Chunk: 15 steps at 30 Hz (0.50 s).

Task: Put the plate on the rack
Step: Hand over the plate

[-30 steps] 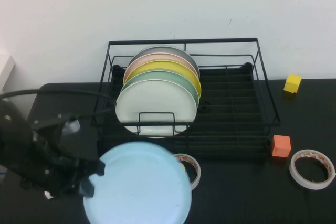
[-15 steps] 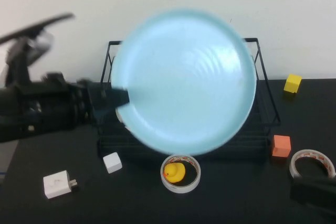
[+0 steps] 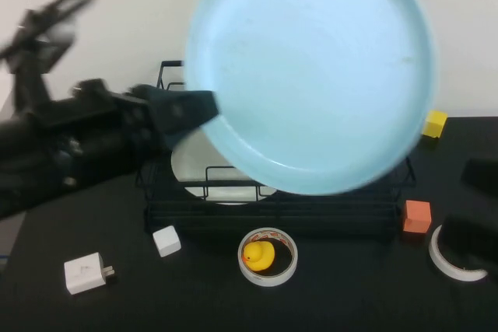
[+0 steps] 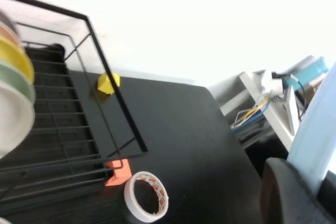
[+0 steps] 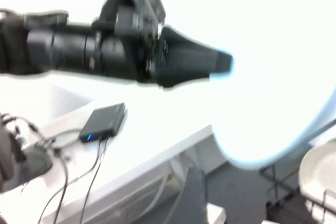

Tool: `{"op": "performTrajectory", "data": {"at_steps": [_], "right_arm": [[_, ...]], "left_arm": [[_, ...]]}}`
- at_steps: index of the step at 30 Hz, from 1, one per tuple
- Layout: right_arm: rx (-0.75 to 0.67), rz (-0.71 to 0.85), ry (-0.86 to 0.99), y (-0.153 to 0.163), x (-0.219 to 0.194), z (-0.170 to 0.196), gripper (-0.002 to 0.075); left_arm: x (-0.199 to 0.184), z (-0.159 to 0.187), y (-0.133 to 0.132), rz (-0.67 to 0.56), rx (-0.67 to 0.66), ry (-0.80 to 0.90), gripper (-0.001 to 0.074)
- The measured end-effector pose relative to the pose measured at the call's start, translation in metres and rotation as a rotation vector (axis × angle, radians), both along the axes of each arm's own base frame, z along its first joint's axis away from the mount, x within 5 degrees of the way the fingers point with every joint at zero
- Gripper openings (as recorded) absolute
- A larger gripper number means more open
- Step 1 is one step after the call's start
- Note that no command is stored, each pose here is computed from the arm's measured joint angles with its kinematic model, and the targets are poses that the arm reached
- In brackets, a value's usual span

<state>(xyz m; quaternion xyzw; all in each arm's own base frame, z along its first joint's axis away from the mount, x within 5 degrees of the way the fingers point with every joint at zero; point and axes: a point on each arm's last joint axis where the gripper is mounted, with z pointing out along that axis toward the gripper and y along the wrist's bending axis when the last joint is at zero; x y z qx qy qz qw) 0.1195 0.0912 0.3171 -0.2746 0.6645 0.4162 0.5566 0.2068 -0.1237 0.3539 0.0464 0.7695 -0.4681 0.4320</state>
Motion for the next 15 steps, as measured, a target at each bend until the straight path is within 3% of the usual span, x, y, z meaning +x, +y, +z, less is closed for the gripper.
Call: {"op": "performTrajectory", "data": {"at_steps": [11, 15], "right_arm": [[0.056, -0.096, 0.053, -0.005, 0.008, 0.015, 0.0631], [0.080, -0.124, 0.095, -0.006, 0.010, 0.014, 0.0573]], "left_arm": [[-0.033, 0.001, -0.055, -0.010, 0.076, -0.107, 0.0004], [-0.043, 0.000, -0.064, -0.051, 0.099, -0.140, 0.0004]]}}
